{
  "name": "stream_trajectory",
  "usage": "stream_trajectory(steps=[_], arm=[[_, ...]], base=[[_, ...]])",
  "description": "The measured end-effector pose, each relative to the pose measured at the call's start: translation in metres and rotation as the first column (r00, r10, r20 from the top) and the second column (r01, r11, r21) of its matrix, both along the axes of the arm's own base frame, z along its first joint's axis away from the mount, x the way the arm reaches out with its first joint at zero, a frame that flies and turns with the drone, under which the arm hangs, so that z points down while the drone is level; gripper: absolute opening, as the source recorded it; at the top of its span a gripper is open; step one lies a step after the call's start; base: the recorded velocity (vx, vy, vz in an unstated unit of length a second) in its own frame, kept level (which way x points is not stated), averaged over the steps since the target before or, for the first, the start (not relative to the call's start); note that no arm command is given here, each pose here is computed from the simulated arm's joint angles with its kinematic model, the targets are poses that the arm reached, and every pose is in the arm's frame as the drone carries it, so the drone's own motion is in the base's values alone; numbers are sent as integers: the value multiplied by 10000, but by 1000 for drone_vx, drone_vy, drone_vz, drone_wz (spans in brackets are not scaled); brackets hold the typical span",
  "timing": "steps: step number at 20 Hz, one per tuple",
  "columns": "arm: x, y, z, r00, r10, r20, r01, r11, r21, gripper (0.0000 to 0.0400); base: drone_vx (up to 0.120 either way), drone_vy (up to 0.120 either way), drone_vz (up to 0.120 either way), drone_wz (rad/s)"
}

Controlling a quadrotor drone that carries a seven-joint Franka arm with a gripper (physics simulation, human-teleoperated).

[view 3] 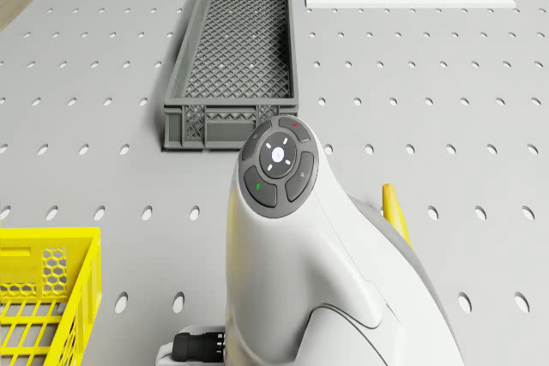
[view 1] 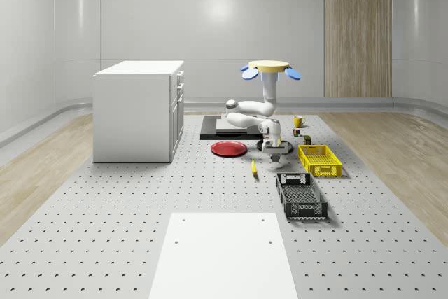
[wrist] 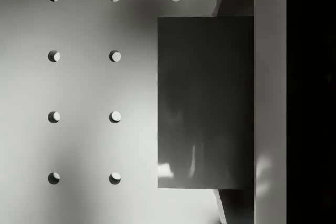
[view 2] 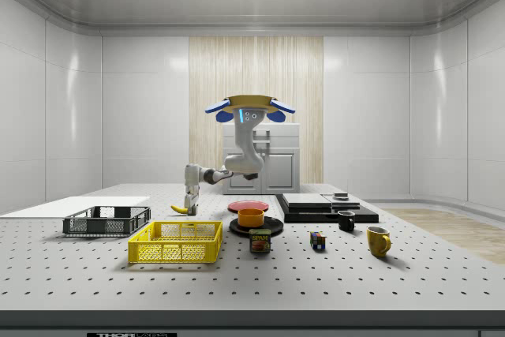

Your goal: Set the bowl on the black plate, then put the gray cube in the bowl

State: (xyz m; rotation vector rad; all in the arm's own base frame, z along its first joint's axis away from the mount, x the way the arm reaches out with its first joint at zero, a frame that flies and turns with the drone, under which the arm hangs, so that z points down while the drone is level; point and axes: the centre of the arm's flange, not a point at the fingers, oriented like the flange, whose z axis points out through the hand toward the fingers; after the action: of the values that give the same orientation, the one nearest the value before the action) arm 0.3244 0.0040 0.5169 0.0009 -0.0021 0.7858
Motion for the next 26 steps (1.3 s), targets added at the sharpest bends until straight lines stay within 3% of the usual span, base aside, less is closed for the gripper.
stream_trajectory(steps=[6, 12, 17, 20, 26], arm=[[0, 0, -82, 10000, -2, 0, 2, 10000, 0, 250], [0, 0, -105, 10000, -4, 0, 4, 10000, 0, 250], [0, 0, -111, 10000, -4, -1, 4, 10000, 0, 250], [0, 0, -112, 10000, -4, -1, 4, 10000, 0, 250], [0, 0, -113, 10000, -4, -1, 4, 10000, 0, 250]], base=[[-107, 113, 113, 0], [-107, 120, 0, 0], [0, 0, 0, 0], [0, 0, 107, 0], [-113, 0, 107, 0]])
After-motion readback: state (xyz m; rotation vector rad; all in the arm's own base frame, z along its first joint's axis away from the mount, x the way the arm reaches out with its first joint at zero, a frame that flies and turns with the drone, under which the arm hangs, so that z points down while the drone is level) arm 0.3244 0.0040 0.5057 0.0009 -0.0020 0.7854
